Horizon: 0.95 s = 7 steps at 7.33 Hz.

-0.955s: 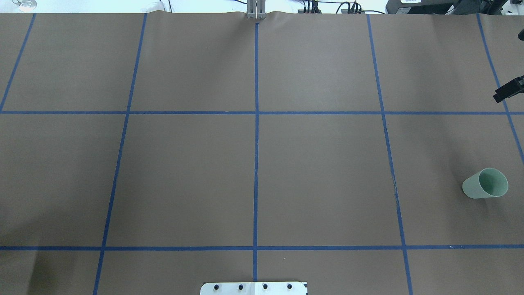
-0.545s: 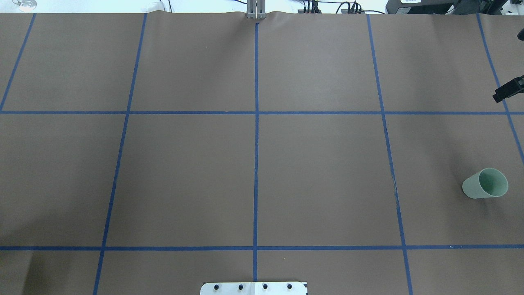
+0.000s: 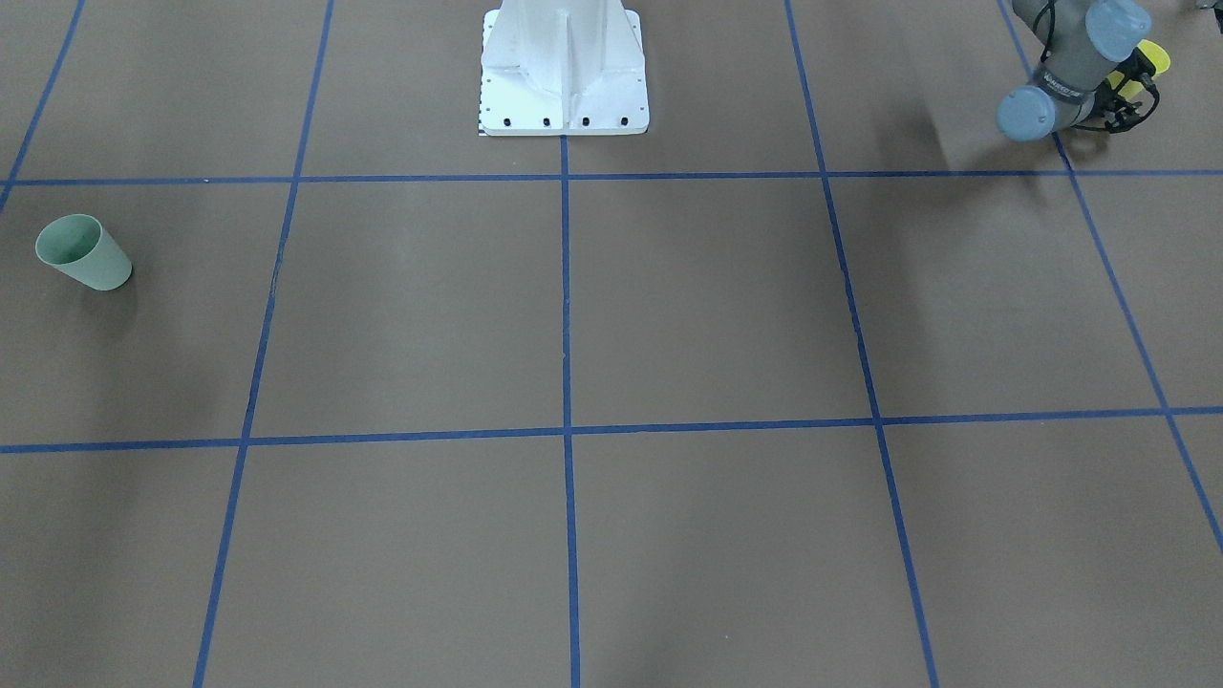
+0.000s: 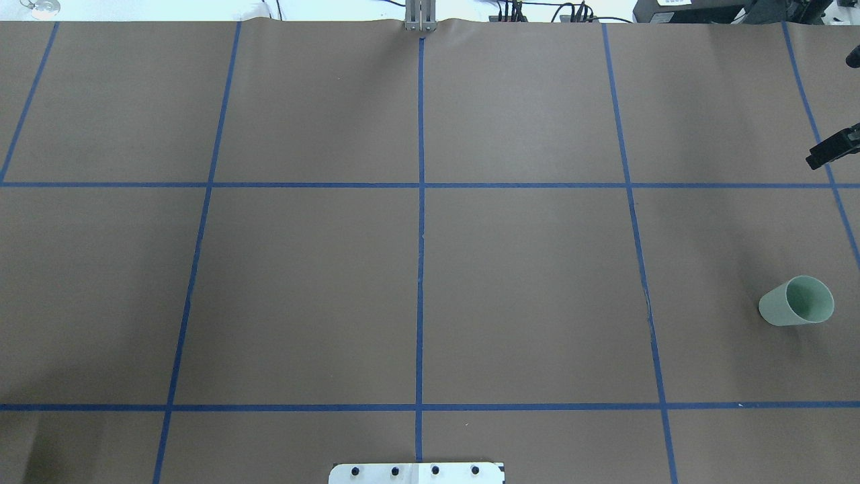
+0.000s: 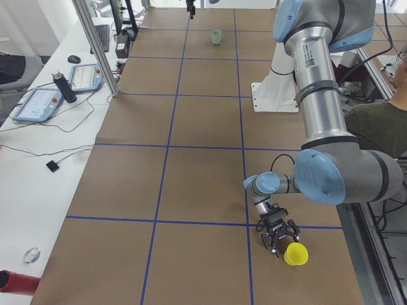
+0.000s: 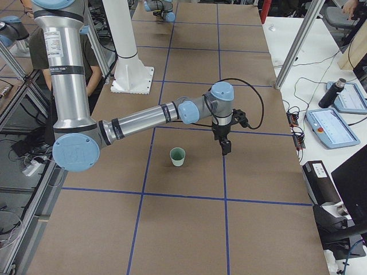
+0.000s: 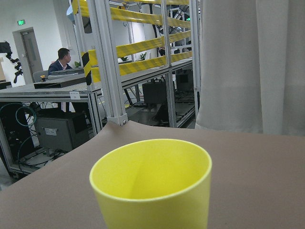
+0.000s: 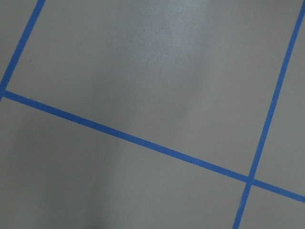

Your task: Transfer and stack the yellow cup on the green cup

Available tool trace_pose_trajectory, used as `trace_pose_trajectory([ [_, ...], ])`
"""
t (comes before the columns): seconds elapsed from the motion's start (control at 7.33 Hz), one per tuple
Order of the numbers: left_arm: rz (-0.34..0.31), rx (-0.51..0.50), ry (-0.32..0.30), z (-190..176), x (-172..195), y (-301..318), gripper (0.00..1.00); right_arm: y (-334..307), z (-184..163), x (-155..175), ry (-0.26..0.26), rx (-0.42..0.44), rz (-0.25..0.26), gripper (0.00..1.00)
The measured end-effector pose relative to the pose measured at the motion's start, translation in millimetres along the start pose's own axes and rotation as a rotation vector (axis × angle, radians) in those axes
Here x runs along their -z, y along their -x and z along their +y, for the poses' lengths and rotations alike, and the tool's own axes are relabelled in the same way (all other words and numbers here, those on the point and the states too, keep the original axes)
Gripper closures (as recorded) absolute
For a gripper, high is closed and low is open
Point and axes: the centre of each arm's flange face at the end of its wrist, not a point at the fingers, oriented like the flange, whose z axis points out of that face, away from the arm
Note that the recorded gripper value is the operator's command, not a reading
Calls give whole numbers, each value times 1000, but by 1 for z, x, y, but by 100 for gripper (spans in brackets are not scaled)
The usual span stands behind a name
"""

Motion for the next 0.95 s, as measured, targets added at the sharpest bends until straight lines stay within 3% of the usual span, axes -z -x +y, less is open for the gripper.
trace_pose_trajectory([
  [0.41, 16, 18, 5, -1, -7, 7, 10, 2, 0, 2, -5, 4, 0, 0],
  [0.68, 14, 20, 11, 4, -7, 16, 44, 3, -1, 4, -8, 6, 1, 0],
  [0.95, 33, 31, -2, 5, -15, 29, 57, 3, -1, 5, -10, 7, 1, 0],
])
